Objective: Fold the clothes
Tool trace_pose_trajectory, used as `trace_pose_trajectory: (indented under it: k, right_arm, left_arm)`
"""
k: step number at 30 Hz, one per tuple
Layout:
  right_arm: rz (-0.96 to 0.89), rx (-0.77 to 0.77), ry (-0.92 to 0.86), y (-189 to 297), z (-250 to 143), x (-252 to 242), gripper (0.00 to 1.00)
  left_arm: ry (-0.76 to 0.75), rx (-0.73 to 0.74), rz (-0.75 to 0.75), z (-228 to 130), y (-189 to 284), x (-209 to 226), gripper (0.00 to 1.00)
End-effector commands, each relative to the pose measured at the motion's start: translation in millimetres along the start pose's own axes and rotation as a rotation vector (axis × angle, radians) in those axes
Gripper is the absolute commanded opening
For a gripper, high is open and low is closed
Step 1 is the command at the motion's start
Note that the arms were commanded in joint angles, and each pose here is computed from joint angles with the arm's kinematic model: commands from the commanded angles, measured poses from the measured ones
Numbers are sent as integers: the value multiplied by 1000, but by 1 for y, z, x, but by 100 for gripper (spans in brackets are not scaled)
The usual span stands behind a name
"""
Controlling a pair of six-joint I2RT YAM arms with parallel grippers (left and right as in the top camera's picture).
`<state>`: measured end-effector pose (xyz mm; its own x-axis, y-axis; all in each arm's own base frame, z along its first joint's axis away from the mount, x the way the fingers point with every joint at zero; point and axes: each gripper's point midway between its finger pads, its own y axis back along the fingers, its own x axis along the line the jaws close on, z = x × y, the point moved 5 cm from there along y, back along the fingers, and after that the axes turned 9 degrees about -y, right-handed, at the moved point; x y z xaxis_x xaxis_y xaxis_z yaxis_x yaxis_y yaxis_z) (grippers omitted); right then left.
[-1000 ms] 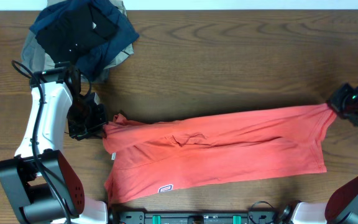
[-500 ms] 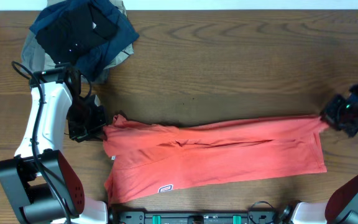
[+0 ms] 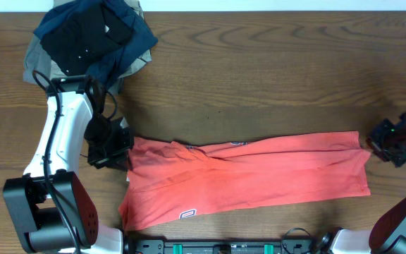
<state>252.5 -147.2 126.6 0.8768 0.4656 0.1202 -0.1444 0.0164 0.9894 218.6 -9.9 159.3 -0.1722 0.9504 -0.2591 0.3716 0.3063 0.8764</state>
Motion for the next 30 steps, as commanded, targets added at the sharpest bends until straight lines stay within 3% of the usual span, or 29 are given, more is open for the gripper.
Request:
trace_pose_trajectory:
  k: [1, 7, 8, 13, 14, 15, 17, 18, 22, 26, 30]
  right_arm:
    - [-25, -17, -107, 1, 11, -19, 5]
    - [37, 21, -115, 2, 13, -27, 1]
    - [47, 27, -109, 2, 12, -26, 7]
    - [145, 75, 5, 3, 2, -6, 56]
    - [158, 82, 23, 3, 0, -2, 65]
    - [170, 89, 43, 3, -3, 3, 74]
    - [186, 101, 73, 3, -8, 11, 82]
    - [193, 107, 86, 3, -11, 15, 83]
    - [256, 127, 209, 4, -23, 37, 82]
    - [301, 138, 294, 4, -37, 60, 81]
    - [313, 157, 400, 4, -60, 83, 77]
  left_arm:
    - [77, 26, 107, -8, 2, 15, 6]
    - [91, 60, 108, -15, 2, 14, 6]
    - [100, 68, 112, -17, 2, 14, 6]
    - [95, 111, 123, -25, 1, 8, 8]
    - [92, 115, 126, -25, 0, 7, 15]
    - [87, 117, 129, -26, 0, 6, 30]
    - [77, 118, 134, -26, -1, 4, 70]
    - [73, 119, 136, -26, -1, 3, 73]
    - [65, 116, 138, -25, -1, 1, 74]
    - [53, 64, 109, -14, -3, -2, 69]
    - [-47, -16, 23, 2, -6, -20, 47]
